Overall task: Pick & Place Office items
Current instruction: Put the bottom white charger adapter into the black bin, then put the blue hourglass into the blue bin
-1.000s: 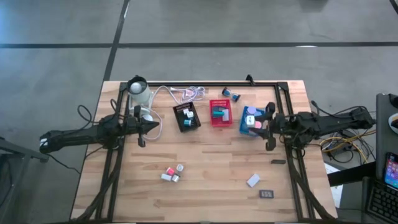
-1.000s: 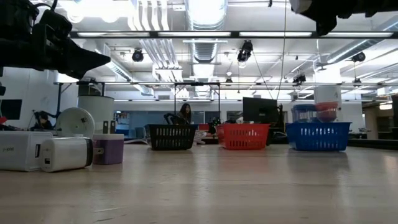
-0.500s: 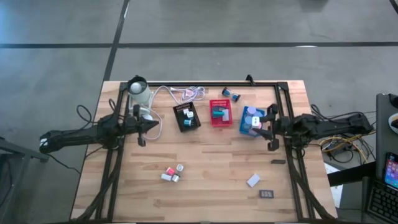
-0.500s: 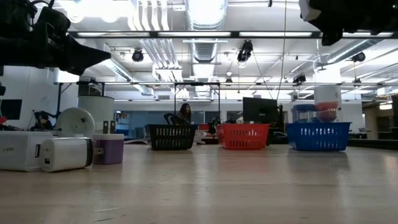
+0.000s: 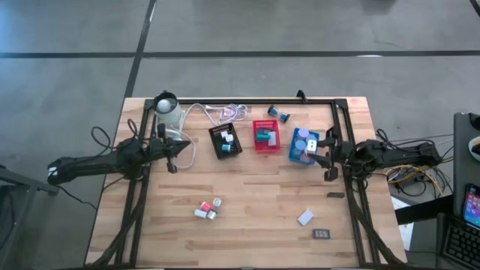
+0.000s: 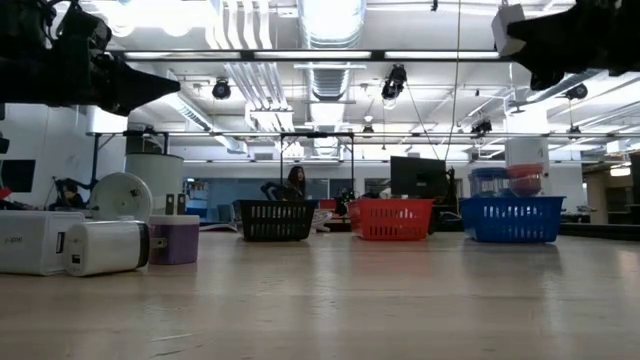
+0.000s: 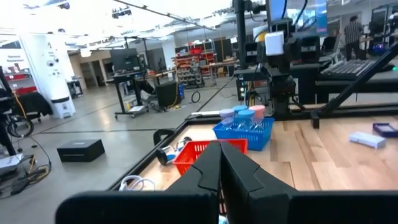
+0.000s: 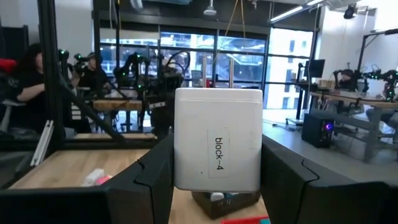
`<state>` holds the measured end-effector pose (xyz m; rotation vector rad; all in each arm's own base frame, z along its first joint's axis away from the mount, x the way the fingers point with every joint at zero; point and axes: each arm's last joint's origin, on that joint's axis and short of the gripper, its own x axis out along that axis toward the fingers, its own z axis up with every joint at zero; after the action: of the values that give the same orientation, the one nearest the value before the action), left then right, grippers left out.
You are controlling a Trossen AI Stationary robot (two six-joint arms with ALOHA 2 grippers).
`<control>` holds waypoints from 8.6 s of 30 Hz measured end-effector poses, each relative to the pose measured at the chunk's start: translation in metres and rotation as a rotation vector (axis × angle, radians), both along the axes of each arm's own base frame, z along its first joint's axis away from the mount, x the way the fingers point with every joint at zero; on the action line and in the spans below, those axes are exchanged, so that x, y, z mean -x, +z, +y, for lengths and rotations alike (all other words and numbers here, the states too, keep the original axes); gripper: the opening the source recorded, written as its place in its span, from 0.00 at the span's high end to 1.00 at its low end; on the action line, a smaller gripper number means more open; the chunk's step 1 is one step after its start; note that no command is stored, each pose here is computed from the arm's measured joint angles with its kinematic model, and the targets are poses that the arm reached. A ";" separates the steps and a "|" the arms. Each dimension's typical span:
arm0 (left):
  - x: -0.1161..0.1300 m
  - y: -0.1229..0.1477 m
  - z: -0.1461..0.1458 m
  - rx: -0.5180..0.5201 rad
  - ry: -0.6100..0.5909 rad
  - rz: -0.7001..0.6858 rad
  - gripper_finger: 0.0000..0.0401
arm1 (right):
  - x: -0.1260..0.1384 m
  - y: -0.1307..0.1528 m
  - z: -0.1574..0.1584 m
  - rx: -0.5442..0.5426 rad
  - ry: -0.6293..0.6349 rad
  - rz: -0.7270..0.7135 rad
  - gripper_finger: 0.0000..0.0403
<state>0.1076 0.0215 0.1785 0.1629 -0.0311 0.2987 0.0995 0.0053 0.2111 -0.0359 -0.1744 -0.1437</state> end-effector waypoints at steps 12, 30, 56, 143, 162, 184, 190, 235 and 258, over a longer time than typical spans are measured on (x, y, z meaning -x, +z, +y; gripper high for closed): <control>0.000 0.000 0.000 0.014 -0.001 -0.002 0.99 | 0.003 -0.021 0.000 0.005 0.002 -0.013 0.58; 0.000 0.000 0.000 0.021 -0.002 -0.006 0.99 | 0.001 -0.026 0.000 -0.020 0.007 0.026 0.58; 0.000 0.000 0.000 0.026 -0.002 -0.005 0.99 | -0.089 0.080 -0.009 -0.051 -0.220 0.422 0.58; 0.000 -0.002 0.000 0.027 -0.002 0.010 0.99 | -0.341 -0.057 -0.099 -0.027 -0.024 1.100 0.43; 0.000 -0.002 0.000 0.031 -0.002 0.011 0.99 | -0.342 -0.026 -0.099 -0.005 -0.024 1.053 0.46; 0.000 -0.008 0.000 0.022 -0.001 0.082 0.99 | -0.197 0.153 -0.054 0.019 0.191 0.534 0.90; 0.000 -0.008 0.000 0.023 -0.001 0.082 0.99 | -0.142 0.151 -0.044 0.032 0.175 0.424 0.97; 0.000 -0.005 0.000 0.090 -0.004 0.029 0.99 | 0.018 0.013 -0.016 0.003 0.115 -0.026 0.98; -0.001 -0.003 0.000 0.058 -0.017 0.015 0.99 | 0.005 -0.031 -0.021 -0.020 0.033 0.020 0.98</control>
<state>0.1081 0.0211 0.1754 0.1072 -0.0091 0.2809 0.0949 -0.0155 0.1805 -0.0140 -0.1538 -0.1123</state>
